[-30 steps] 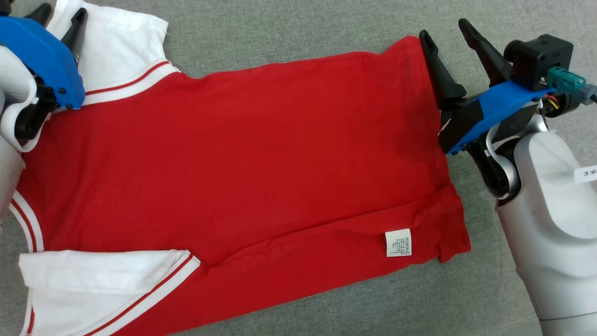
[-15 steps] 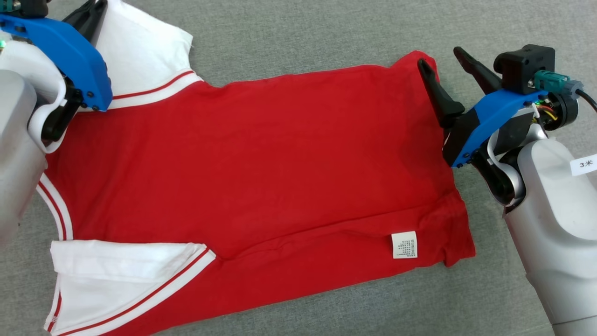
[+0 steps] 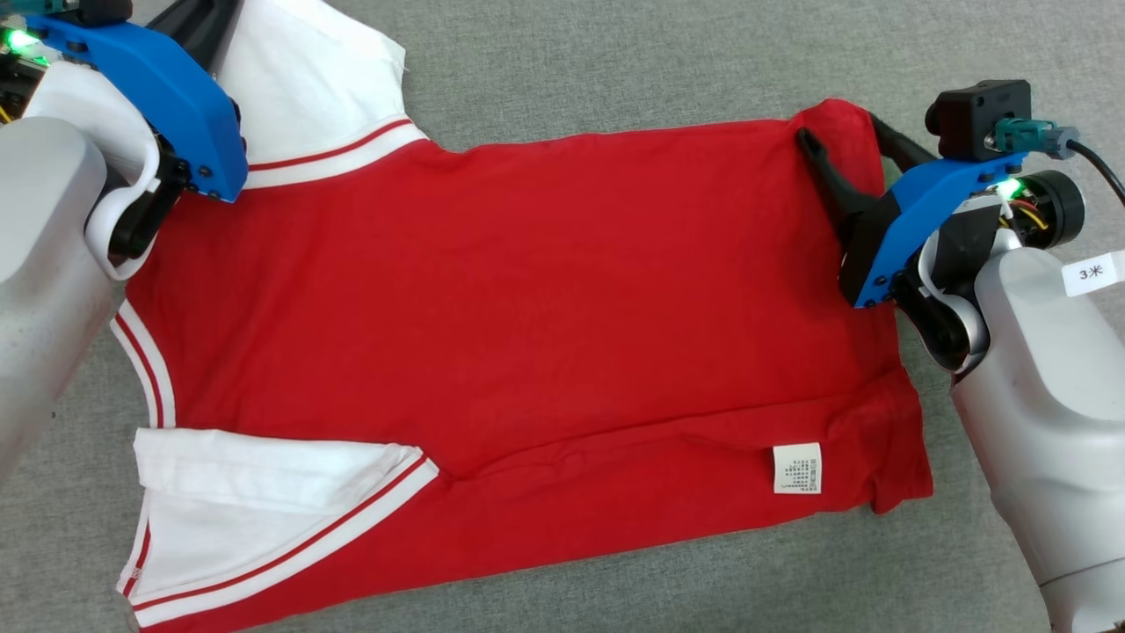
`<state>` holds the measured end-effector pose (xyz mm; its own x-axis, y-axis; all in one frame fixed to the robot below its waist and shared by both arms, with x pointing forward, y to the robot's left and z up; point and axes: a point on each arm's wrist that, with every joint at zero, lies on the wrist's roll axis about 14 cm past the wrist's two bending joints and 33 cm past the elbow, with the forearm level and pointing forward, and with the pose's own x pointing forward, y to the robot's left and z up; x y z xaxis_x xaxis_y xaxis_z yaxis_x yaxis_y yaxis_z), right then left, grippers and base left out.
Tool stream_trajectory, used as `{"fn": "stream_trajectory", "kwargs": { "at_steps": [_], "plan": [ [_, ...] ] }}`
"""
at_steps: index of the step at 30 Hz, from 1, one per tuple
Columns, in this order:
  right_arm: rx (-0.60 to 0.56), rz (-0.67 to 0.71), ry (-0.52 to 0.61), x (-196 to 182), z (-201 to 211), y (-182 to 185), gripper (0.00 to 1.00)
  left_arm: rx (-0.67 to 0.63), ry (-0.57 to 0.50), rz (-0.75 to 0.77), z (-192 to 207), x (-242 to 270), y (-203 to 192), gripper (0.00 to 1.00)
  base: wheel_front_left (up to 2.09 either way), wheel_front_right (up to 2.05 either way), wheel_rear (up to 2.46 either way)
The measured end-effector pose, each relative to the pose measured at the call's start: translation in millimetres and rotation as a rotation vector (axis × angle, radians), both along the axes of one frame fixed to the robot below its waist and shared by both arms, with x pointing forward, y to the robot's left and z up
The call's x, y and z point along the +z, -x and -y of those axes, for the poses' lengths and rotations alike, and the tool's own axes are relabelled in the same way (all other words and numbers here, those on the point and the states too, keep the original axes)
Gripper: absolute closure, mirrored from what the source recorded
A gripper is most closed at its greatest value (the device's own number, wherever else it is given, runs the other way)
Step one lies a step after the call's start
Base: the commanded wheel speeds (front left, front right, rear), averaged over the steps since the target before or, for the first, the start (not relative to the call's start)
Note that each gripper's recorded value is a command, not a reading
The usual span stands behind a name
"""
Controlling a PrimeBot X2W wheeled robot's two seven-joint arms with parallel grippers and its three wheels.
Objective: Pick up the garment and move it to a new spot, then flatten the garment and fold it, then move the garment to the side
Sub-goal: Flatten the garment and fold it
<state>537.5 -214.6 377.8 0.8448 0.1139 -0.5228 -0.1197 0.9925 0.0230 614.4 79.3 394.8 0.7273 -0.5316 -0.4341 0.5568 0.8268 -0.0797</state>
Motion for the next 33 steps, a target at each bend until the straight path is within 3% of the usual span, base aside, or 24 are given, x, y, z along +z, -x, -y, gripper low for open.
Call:
{"fn": "stream_trajectory", "kwargs": {
  "at_steps": [1, 15, 33],
  "plan": [
    [-0.002, -0.005, -0.006, -1, -1, -1, 1.0, 0.001, 0.004, 0.006, 0, 2, 0, 1.0, 0.0, 0.0, 0.0],
    [-0.008, 0.17, -0.04, 32, -6, -11, 1.0, 0.03, 0.119, 0.145, -10, 52, 15, 1.0, 0.0, 0.0, 0.0],
    [0.021, 0.258, -0.052, 41, -17, 14, 1.0, 0.062, 0.238, 0.184, -20, 76, 98, 1.0, 0.0, 0.0, 0.0]
  ]
}}
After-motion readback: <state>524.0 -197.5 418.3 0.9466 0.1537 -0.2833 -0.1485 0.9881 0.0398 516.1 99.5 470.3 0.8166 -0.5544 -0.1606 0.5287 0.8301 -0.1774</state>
